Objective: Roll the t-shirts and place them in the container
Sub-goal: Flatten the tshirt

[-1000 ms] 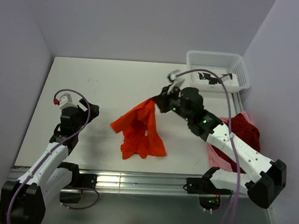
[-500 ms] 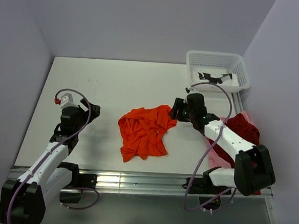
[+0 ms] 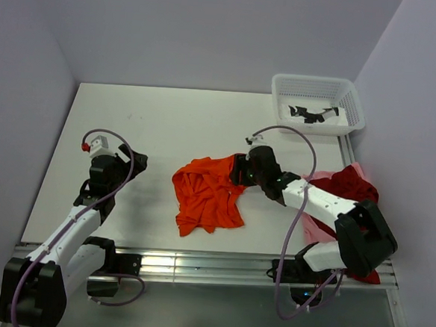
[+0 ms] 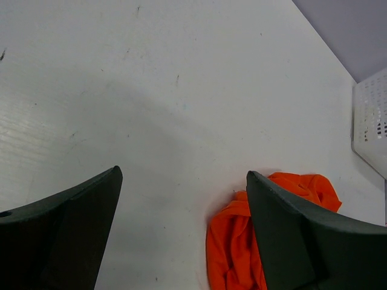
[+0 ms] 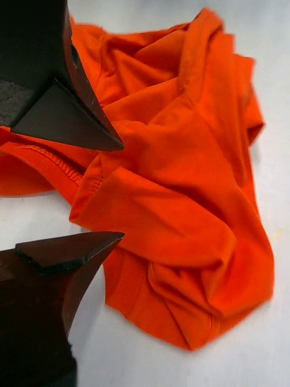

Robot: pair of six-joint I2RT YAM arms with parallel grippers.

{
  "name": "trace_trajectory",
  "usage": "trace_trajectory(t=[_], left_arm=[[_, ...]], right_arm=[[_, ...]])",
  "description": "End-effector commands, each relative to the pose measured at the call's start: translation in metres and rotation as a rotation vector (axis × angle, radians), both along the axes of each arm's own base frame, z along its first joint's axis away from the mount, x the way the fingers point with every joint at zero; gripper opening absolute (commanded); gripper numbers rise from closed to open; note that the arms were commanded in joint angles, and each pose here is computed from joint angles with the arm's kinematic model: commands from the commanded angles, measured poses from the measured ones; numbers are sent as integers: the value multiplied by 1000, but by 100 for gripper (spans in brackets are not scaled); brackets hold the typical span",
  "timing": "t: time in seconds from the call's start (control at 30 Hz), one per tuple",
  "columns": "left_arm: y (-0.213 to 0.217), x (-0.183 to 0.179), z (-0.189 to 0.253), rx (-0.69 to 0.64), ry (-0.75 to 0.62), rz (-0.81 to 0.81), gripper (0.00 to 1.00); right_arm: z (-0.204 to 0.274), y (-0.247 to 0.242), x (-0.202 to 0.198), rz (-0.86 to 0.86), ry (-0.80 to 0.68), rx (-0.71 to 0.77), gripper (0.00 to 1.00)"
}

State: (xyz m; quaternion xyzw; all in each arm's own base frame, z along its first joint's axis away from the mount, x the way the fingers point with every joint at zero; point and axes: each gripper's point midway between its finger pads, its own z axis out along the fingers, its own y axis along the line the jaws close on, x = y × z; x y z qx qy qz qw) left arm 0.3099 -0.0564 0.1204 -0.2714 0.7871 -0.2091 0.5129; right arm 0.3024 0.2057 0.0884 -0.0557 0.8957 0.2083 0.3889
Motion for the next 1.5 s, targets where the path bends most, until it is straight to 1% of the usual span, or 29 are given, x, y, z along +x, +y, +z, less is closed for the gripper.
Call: trace_trajectory(t=[0.0, 0.07, 0.13, 0.33, 0.57, 0.67, 0.7, 0.77, 0.8, 0.87, 0.9, 0.93, 1.0, 1.03, 1.07, 1.13, 1.17, 1.23, 1.27, 1.33, 1.37, 1.4, 1.47], left_arm=[[-4, 11, 27, 2, -80, -27, 89], [-4, 12, 26, 3, -75, -25, 89], [-4, 11, 26, 3, -77, -27, 89], [-6, 12, 25, 1, -78, -34, 89], [-7, 12, 25, 0, -75, -42, 89], [-7, 12, 25, 1, -77, -44, 89], [-8, 12, 25, 0, -77, -46, 89], [-8, 12, 24, 1, -73, -49, 89], [-8, 12, 24, 1, -72, -49, 89], [-8, 12, 23, 6, -69, -51, 88], [-8, 13, 24, 7, -71, -53, 88], [-9, 12, 24, 7, -74, -56, 88], [-14, 13, 27, -1, -90, -86, 88], [-18, 13, 28, -4, -99, -111, 88], [-24, 13, 29, -7, -106, -134, 86], [-31, 15, 26, 11, -94, -158, 85], [-41, 14, 25, 21, -87, -189, 85], [-53, 19, 25, 45, -80, -223, 85], [-65, 18, 28, 50, -83, -261, 85], [-77, 19, 22, 72, -66, -298, 84], [-88, 17, 22, 77, -66, -332, 84], [-93, 18, 19, 84, -57, -346, 84], [-105, 17, 21, 94, -62, -384, 84]], right_arm=[[7, 8, 12, -20, -87, -118, 62], [1, 12, 6, -2, -76, -155, 59], [-4, 7, 7, -27, -75, -199, 57], [-11, 11, 6, -23, -92, -279, 54], [-20, 21, 8, 3, -80, -318, 51], [-20, 21, 9, 2, -82, -324, 38], [-20, 21, 8, 4, -80, -321, 27], [-19, 22, 8, 5, -79, -317, 14], [-15, 22, 8, 0, -88, -307, 0], [-10, 16, 8, -36, -102, -292, 0], [6, 13, 9, -65, -134, -260, 0], [7, -1, 11, -117, -145, -259, 0], [17, -17, 12, -200, -157, -185, 0], [23, -40, 11, -264, -163, -135, 0], [34, -50, 15, -325, -181, -47, 0], [48, -74, 9, -383, -215, 93, 0], [52, -105, 16, -503, -225, 145, 0], [52, -130, 11, -586, -248, 192, 0], [60, -143, 10, -623, -271, 230, 0], [59, -147, 9, -616, -265, 235, 0], [50, -146, 9, -608, -232, 220, 0], [46, -147, 10, -608, -215, 213, 2], [38, -145, 10, -597, -177, 206, 10]])
